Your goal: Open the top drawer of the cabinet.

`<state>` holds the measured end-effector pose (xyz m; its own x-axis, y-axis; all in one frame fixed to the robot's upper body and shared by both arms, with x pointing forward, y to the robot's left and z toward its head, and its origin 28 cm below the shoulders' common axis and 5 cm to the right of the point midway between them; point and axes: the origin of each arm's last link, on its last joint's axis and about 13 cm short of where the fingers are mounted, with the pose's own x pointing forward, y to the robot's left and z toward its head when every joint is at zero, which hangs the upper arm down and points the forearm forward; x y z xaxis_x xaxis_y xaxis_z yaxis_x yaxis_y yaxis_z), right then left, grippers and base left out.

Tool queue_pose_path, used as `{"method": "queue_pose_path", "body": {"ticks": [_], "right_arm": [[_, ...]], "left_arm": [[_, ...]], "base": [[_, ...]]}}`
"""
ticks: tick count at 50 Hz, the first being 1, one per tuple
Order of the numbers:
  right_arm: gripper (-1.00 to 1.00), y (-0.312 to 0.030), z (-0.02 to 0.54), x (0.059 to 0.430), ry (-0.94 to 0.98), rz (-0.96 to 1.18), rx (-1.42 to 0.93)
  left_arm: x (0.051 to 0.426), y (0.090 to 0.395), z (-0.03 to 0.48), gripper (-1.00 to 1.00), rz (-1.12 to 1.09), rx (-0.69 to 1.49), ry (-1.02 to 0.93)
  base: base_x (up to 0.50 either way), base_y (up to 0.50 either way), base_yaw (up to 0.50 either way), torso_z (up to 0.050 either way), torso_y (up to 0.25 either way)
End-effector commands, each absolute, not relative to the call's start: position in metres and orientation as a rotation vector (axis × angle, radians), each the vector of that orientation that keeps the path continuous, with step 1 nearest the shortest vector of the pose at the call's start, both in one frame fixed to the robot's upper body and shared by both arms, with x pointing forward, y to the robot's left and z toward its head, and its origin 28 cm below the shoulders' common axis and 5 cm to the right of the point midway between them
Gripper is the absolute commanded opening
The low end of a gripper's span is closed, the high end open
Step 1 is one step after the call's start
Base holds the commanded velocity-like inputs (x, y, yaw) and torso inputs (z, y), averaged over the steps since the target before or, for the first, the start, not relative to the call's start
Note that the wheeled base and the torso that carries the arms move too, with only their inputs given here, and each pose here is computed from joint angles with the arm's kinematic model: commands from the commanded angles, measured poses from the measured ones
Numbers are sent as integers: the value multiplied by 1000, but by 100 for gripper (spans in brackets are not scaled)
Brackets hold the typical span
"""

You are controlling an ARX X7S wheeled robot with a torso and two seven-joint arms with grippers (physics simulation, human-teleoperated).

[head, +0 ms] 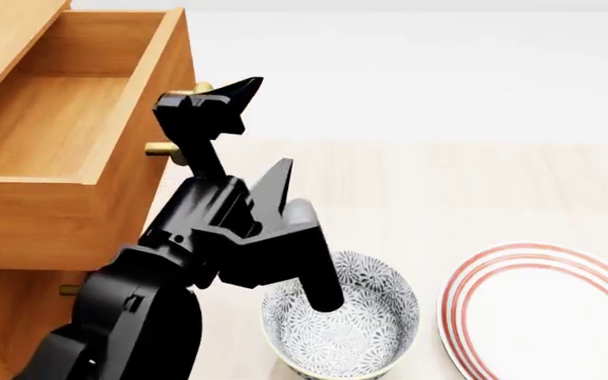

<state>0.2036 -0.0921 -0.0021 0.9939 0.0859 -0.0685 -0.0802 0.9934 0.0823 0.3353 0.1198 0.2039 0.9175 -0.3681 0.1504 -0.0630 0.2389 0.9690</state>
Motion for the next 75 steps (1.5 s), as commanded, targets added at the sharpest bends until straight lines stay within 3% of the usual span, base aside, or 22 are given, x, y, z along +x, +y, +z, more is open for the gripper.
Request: {"method": "queue_pose_path", "body": {"ticks": [1,9,28,51,75], "right_arm": [[100,-91,-1,205,59,94,86],[100,-91,-1,206,63,89,86],[100,-91,-1,206,74,76,91],[100,-91,-3,206,88,78,85],[100,-91,-3,205,95,81,87]], "left_arm": [[313,103,225,100,-261,1207,-468],[298,103,248,100,-264,1023,-482],[262,112,298,100,-178,823,-588],[320,148,317,100,-85,586,-360],[369,168,300,100,-4,584,-258]], "base": [[0,0,0,0,0],[0,0,0,0,0],[0,0,0,0,0],[0,0,0,0,0],[0,0,0,0,0]]}}
